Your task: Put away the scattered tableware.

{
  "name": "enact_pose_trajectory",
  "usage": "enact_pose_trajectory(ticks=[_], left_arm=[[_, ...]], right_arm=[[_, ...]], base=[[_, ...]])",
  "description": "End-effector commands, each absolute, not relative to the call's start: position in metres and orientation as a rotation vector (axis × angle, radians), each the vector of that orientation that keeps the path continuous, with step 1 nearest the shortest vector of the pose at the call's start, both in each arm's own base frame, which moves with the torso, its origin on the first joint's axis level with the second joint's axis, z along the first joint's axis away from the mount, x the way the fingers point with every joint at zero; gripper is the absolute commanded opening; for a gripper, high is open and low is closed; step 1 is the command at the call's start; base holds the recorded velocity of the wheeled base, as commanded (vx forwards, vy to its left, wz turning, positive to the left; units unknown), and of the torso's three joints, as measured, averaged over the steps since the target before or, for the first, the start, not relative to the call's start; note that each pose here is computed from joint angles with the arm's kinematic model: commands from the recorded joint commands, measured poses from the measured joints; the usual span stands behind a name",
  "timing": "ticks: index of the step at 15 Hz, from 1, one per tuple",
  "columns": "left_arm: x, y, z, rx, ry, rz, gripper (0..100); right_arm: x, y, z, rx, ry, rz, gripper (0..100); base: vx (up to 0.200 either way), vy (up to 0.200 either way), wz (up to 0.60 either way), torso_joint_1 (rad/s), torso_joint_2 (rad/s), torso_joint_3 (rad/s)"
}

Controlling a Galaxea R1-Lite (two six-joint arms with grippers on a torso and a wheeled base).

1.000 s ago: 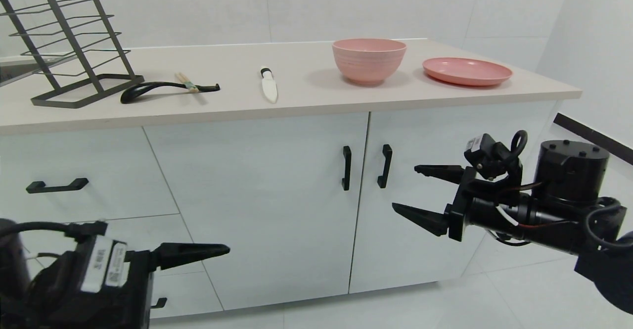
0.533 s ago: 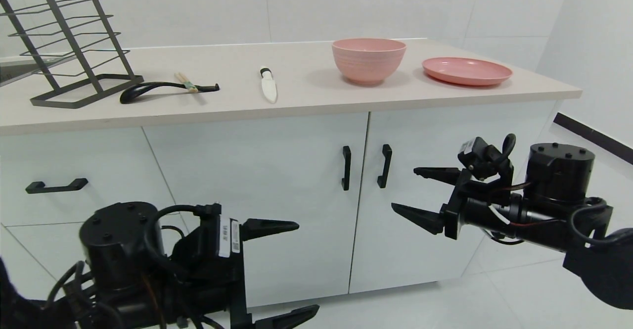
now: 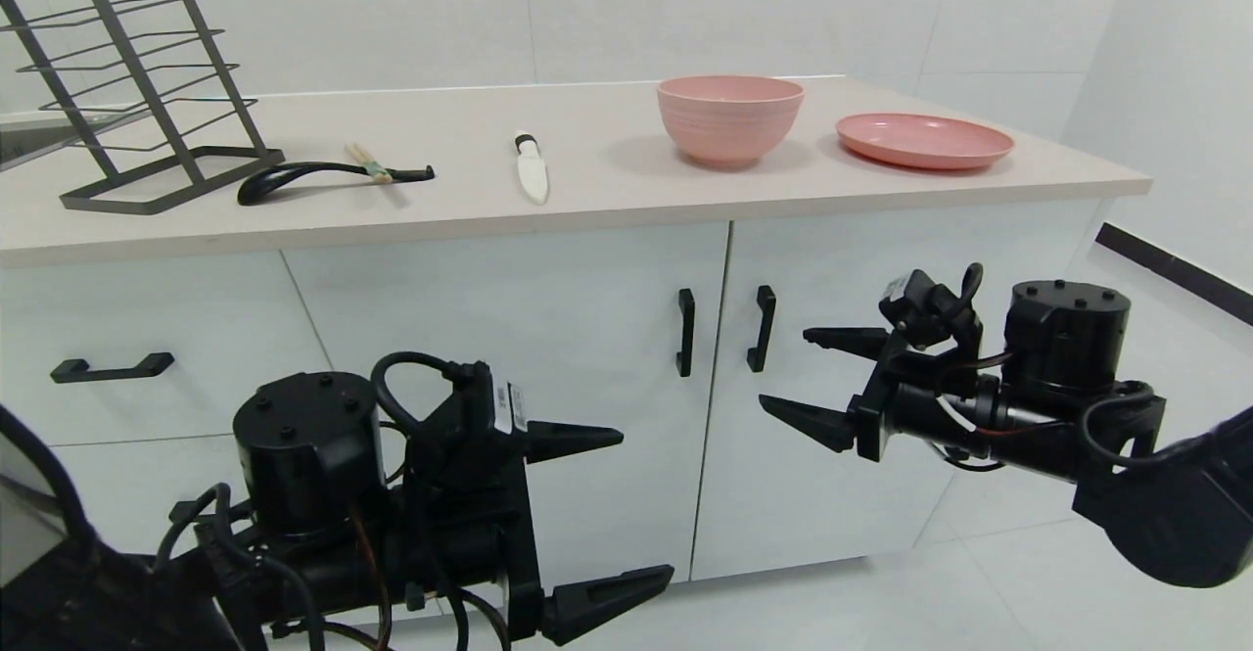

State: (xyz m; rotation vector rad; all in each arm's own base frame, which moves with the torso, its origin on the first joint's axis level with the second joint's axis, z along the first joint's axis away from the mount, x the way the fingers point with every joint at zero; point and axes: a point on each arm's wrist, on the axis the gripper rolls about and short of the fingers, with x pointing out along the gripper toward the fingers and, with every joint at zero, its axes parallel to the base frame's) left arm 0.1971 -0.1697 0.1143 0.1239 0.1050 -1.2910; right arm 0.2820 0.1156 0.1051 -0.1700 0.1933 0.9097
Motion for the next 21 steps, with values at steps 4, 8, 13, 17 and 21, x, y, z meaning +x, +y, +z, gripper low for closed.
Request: enact_pose_trajectory(ticks=[4, 8, 13, 17, 21], left_arm=[[0.201, -0.178, 0.152, 0.123, -0.018, -1.277, 100], [0.199, -0.192, 0.155, 0.123, -0.035, -1.305, 100], [0.208, -0.200, 0.157, 0.124, -0.056, -1.283, 100], [0.215, -0.205, 0.148, 0.172, -0.061, -1.275, 100], [0.225, -0.214, 0.145, 0.175, -0.087, -1.245, 100]], right_arm=[[0.292, 0.120, 0.090, -0.164, 0.203, 0.939, 100], [0.306, 0.122, 0.084, -0.163, 0.175, 0.938, 100], [0.324, 0.129, 0.081, -0.166, 0.122, 0.953, 100], [0.326, 0.131, 0.080, -0.165, 0.113, 0.975, 100], [0.327, 0.139, 0.079, -0.165, 0.107, 0.999, 100]], base=[[0.000, 0.000, 0.00, 0.000, 0.00, 0.000], [0.000, 0.000, 0.00, 0.000, 0.00, 0.000], [0.000, 0.000, 0.00, 0.000, 0.00, 0.000], [0.000, 0.000, 0.00, 0.000, 0.00, 0.000], [0.000, 0.000, 0.00, 0.000, 0.00, 0.000]])
